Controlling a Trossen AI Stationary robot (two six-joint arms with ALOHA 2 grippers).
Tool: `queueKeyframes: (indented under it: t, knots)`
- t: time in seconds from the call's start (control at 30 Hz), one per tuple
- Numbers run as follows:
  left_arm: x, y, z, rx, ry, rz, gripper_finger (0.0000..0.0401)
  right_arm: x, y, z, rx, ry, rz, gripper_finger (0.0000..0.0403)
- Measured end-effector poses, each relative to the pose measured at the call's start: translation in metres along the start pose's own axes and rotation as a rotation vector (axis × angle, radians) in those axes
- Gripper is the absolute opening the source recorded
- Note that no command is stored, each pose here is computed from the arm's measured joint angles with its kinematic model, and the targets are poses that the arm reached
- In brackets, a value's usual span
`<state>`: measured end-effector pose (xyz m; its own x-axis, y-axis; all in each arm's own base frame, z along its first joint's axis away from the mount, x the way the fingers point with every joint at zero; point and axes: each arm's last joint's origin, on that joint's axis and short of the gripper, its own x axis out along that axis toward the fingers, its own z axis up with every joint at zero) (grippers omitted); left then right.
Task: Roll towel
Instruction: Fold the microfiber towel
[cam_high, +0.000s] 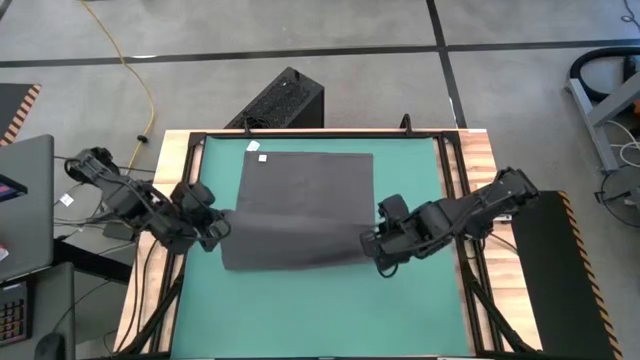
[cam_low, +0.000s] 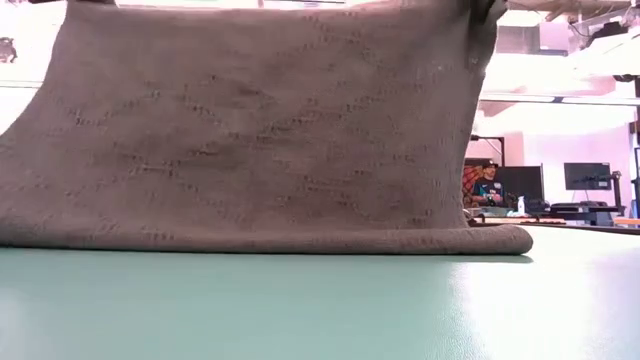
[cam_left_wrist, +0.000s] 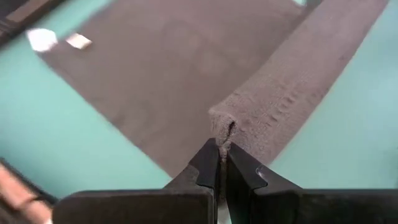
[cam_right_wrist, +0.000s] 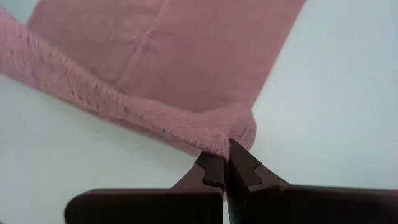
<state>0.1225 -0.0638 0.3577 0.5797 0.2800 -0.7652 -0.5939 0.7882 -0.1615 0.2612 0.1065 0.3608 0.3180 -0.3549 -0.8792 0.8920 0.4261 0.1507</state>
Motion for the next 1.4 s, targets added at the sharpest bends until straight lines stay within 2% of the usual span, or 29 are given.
queueKeyframes:
  t: [0.13, 0.3, 0.43, 0.63, 0.83, 0.97, 1.17, 1.4]
  knots:
    - [0.008, 0.008, 0.005, 0.039, -0.058, 0.101, 0.0000, 0.007, -0.006, 0.014, 0.042, -0.028, -0.070, 0.0012]
    - [0.014, 0.014, 0.016, 0.081, -0.120, 0.180, 0.0000, 0.015, -0.009, 0.030, 0.067, -0.057, -0.103, 0.0012]
    - [0.020, 0.016, 0.027, 0.096, -0.149, 0.215, 0.0000, 0.019, -0.008, 0.032, 0.069, -0.048, -0.117, 0.0012]
    - [0.027, 0.018, 0.035, 0.113, -0.133, 0.225, 0.0000, 0.037, -0.012, 0.030, 0.063, -0.023, -0.190, 0.0012]
    - [0.056, 0.015, 0.024, 0.156, -0.077, 0.173, 0.0000, 0.052, -0.016, 0.019, 0.044, 0.048, -0.252, 0.0012]
    - [0.063, 0.016, 0.022, 0.152, -0.075, 0.187, 0.0000, 0.045, -0.013, 0.019, 0.036, 0.024, -0.220, 0.0012]
    - [0.046, 0.014, 0.035, 0.103, -0.121, 0.136, 0.0000, 0.028, -0.007, 0.021, 0.060, -0.057, -0.151, 0.0012]
    - [0.051, 0.017, 0.029, 0.109, -0.084, 0.151, 0.0000, 0.034, -0.010, 0.028, 0.041, -0.057, -0.179, 0.0012]
